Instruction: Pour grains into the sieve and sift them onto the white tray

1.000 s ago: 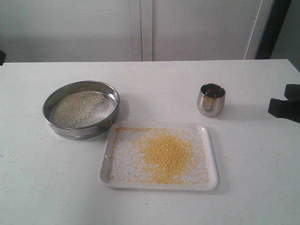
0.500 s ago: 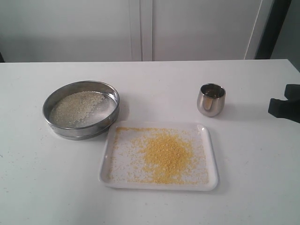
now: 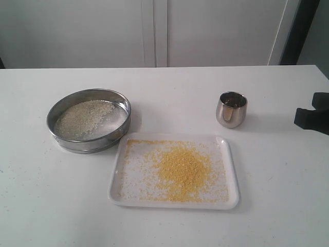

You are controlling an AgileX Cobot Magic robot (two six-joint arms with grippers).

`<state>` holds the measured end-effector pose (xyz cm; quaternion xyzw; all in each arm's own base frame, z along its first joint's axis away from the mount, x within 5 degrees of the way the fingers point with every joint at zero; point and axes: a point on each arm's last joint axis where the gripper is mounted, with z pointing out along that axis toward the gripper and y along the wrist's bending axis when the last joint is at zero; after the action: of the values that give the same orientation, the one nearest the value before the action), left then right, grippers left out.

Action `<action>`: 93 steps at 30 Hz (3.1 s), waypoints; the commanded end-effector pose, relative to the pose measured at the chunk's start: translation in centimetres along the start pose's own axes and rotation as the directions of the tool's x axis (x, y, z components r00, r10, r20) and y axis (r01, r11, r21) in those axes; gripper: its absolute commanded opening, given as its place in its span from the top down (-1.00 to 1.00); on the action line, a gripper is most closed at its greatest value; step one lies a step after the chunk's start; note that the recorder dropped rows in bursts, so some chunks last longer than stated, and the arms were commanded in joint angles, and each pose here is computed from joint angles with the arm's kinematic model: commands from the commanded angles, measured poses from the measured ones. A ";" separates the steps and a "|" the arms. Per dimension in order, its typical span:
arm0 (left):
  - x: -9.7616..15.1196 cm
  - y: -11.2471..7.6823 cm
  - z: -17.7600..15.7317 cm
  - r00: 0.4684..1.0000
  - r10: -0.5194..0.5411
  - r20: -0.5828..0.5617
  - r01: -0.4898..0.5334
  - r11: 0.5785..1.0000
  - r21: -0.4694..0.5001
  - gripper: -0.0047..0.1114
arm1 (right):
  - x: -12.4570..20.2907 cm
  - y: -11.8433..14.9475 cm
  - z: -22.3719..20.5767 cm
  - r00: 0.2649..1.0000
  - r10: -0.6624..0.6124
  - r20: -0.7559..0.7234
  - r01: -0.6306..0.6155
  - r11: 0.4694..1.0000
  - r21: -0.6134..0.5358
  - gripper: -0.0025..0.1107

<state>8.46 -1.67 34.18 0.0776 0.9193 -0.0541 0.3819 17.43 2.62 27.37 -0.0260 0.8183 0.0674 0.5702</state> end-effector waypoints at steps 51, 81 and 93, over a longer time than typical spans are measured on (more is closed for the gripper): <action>7.7 1.1 -0.2 0.848 0.076 0.525 0.063 0.968 -0.241 0.91 | 0.0 0.0 -0.1 1.000 -0.003 0.007 0.003 1.000 -0.001 0.96; 12.6 1.4 7.1 0.872 0.006 0.489 0.092 0.980 -0.177 0.91 | 0.0 0.0 -0.1 1.000 -0.003 0.007 0.003 1.000 -0.001 0.96; 13.8 1.5 8.5 0.896 -0.008 0.444 0.094 0.980 -0.174 0.91 | 0.0 0.0 -0.1 1.000 -0.003 0.007 0.003 1.000 -0.001 0.96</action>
<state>5.02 -0.11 18.93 0.0060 0.8085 0.0138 0.5884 17.43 2.62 27.37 -0.0260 0.8183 0.0674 0.5702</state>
